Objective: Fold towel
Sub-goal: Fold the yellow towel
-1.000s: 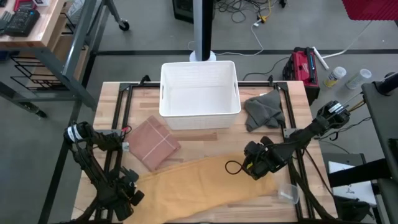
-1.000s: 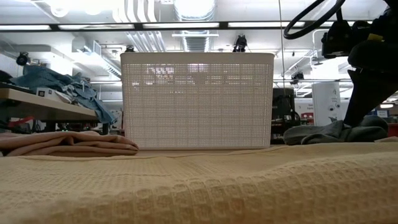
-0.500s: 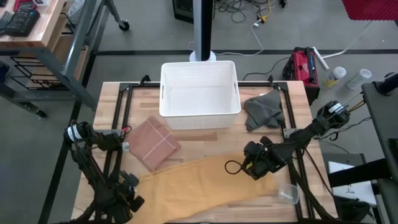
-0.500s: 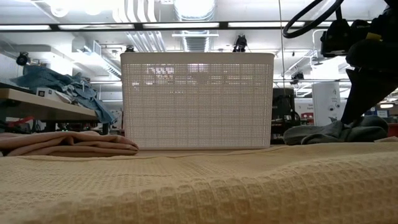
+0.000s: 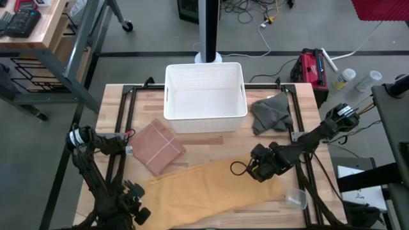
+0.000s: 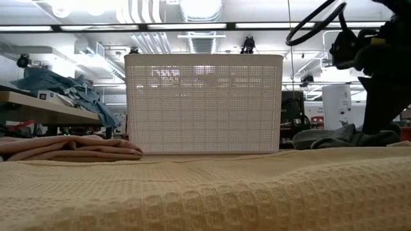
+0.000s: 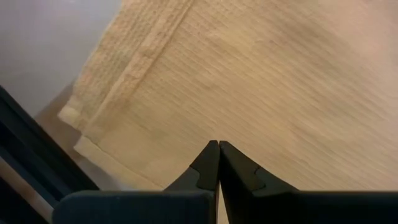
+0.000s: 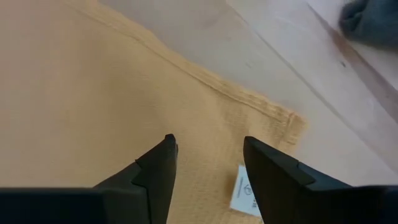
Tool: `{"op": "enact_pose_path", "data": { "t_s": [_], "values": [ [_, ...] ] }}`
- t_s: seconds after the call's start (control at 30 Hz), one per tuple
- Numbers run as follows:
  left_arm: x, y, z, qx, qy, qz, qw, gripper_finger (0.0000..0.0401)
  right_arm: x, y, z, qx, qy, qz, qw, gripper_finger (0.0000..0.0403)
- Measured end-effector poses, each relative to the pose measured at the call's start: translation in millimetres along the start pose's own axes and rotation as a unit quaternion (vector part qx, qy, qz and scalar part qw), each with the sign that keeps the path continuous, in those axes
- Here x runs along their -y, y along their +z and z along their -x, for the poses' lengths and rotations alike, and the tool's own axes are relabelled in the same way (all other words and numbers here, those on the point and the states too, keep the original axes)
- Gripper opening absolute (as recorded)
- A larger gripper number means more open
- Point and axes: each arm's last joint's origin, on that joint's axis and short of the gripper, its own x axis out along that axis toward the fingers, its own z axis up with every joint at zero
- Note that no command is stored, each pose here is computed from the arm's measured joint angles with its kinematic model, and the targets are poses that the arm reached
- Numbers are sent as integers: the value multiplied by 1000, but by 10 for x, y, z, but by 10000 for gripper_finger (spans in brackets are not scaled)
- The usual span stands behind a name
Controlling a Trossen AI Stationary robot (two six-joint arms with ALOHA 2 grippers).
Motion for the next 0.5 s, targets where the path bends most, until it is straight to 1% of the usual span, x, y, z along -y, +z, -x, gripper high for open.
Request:
{"op": "enact_pose_path", "data": {
  "t_s": [0.13, 0.27, 0.37, 0.43, 0.5],
  "values": [
    [-44, 11, -36, 7, 13, 3, 1000, 0, 25, 20, -47, -10, -12, -17, 1000, 180],
    [-50, 9, -52, 9, 18, -1, 1000, 0, 21, -4, -168, -67, -34, -3, 997, 180],
    [-55, 6, -51, 10, 19, -2, 1000, 0, -35, -60, -291, -114, -36, 40, 992, 173],
    [-58, 8, -51, 11, 21, -3, 1000, 0, -79, -72, -337, -120, -26, 80, 989, 162],
    [-58, 8, -54, 11, 22, -3, 1000, 0, -106, -74, -357, -111, -30, 96, 989, 143]
  ]
}}
